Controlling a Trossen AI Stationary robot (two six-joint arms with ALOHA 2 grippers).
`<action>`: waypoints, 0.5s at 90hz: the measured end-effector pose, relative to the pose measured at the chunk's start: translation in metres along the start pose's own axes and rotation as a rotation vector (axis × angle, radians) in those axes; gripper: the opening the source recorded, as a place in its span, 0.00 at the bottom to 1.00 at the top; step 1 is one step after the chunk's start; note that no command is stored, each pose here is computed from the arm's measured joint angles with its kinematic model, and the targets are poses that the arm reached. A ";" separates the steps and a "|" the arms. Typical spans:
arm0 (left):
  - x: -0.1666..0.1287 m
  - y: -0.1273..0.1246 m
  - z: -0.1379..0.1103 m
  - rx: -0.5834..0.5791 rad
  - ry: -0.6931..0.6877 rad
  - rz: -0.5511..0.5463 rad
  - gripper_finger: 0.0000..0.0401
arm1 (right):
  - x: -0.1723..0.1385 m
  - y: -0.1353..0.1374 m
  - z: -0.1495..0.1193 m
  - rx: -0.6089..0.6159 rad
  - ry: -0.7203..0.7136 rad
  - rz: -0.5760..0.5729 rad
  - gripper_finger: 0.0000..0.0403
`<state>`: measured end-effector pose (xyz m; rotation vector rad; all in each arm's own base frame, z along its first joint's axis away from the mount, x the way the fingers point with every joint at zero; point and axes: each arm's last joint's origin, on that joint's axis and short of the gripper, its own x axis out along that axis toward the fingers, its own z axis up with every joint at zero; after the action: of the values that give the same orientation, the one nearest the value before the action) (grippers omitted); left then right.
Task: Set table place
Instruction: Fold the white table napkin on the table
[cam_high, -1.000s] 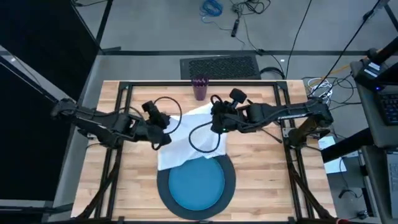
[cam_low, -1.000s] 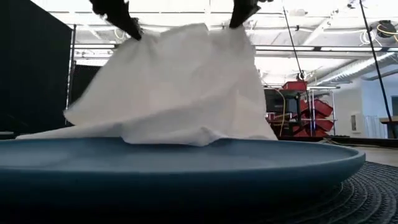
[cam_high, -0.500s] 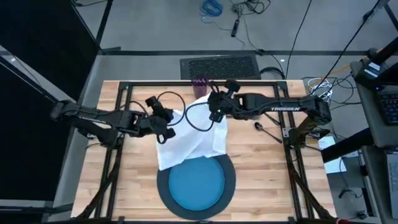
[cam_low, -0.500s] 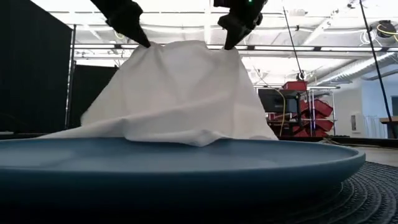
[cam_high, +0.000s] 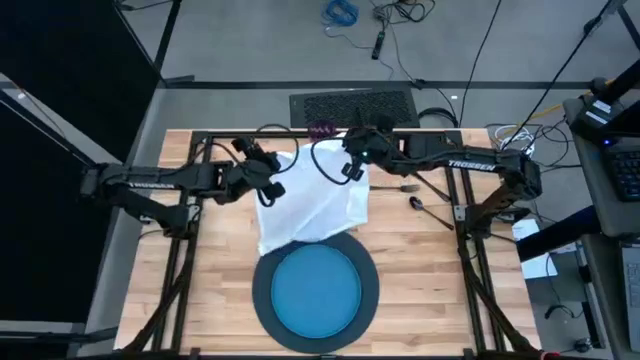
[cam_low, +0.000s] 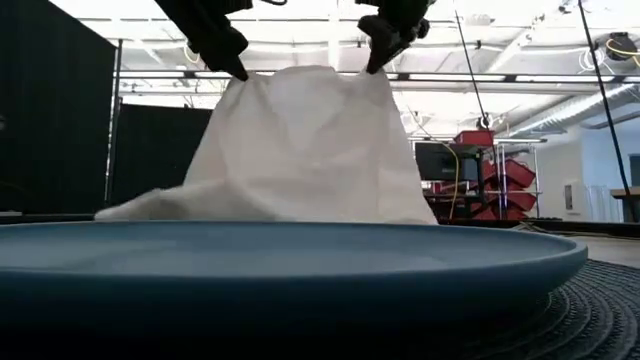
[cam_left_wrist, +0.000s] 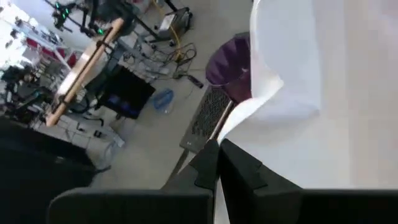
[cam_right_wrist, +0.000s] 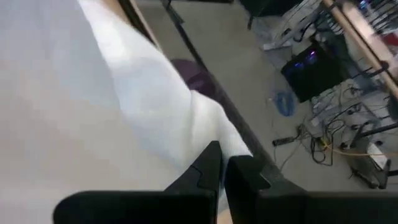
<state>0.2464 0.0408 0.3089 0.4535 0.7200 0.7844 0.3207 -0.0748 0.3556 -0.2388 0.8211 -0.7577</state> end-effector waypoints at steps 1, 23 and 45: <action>0.000 0.000 0.001 0.001 -0.005 0.002 0.00 | 0.000 0.000 0.000 0.001 0.000 0.000 0.00; 0.009 0.005 0.004 -0.008 -0.040 -0.049 0.00 | 0.006 -0.006 0.003 0.028 -0.019 0.019 0.00; 0.020 -0.010 -0.004 -0.001 0.036 -0.140 0.00 | 0.006 -0.003 -0.006 0.022 0.059 0.068 0.00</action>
<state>0.2582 0.0508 0.2921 0.3847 0.7765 0.6628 0.3171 -0.0807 0.3499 -0.1687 0.8719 -0.7126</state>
